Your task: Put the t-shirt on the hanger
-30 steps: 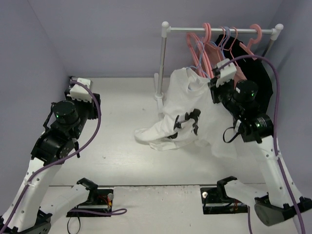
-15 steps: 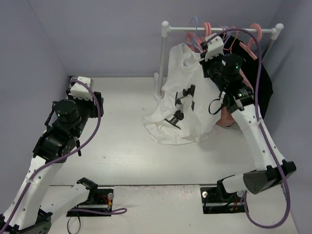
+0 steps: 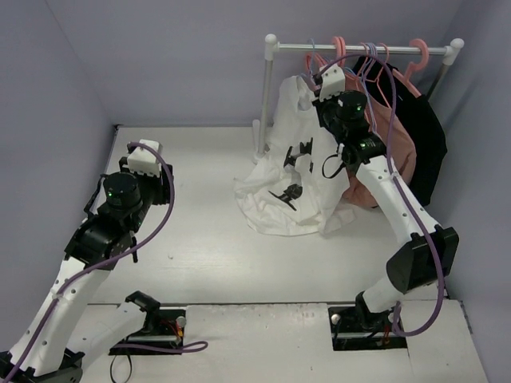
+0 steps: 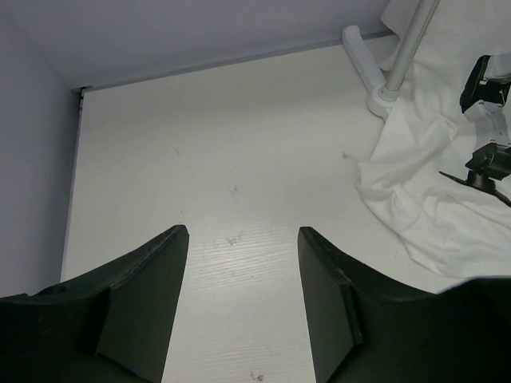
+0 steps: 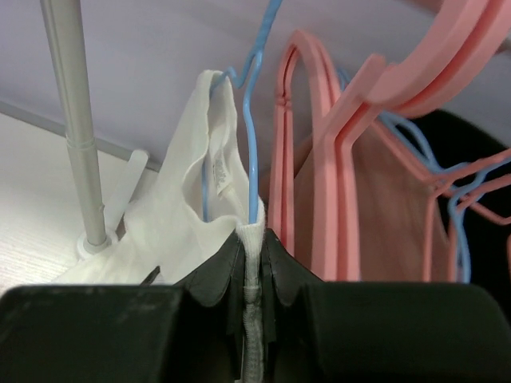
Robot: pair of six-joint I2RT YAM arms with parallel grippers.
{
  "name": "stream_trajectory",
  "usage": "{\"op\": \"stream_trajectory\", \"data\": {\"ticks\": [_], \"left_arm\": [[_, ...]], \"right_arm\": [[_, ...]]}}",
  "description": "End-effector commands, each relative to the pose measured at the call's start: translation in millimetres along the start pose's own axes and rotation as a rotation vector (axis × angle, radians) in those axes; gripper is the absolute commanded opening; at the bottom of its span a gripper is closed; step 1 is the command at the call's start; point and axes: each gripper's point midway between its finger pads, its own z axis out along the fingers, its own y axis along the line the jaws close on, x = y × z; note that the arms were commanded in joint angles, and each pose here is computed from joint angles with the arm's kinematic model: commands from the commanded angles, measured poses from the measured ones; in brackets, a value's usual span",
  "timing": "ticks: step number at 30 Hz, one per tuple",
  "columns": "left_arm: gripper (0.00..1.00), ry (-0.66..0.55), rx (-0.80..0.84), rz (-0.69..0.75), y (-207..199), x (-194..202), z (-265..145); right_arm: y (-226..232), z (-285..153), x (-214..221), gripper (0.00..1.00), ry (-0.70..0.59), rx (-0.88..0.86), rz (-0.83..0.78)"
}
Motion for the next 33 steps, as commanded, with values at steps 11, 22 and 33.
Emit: {"op": "stream_trajectory", "data": {"ticks": [11,22,33], "left_arm": [[0.54,-0.049,-0.017,-0.056,6,-26,-13],[0.64,-0.053,-0.071,-0.059,27,-33,-48],[0.66,-0.001,-0.118,-0.081,37,20,-60]], "right_arm": [[-6,-50,-40,0.86,-0.217,-0.002,0.112],[-56,-226,-64,1.00,-0.454,0.186,0.277],[-60,-331,30,1.00,-0.488,0.312,0.492]]}}
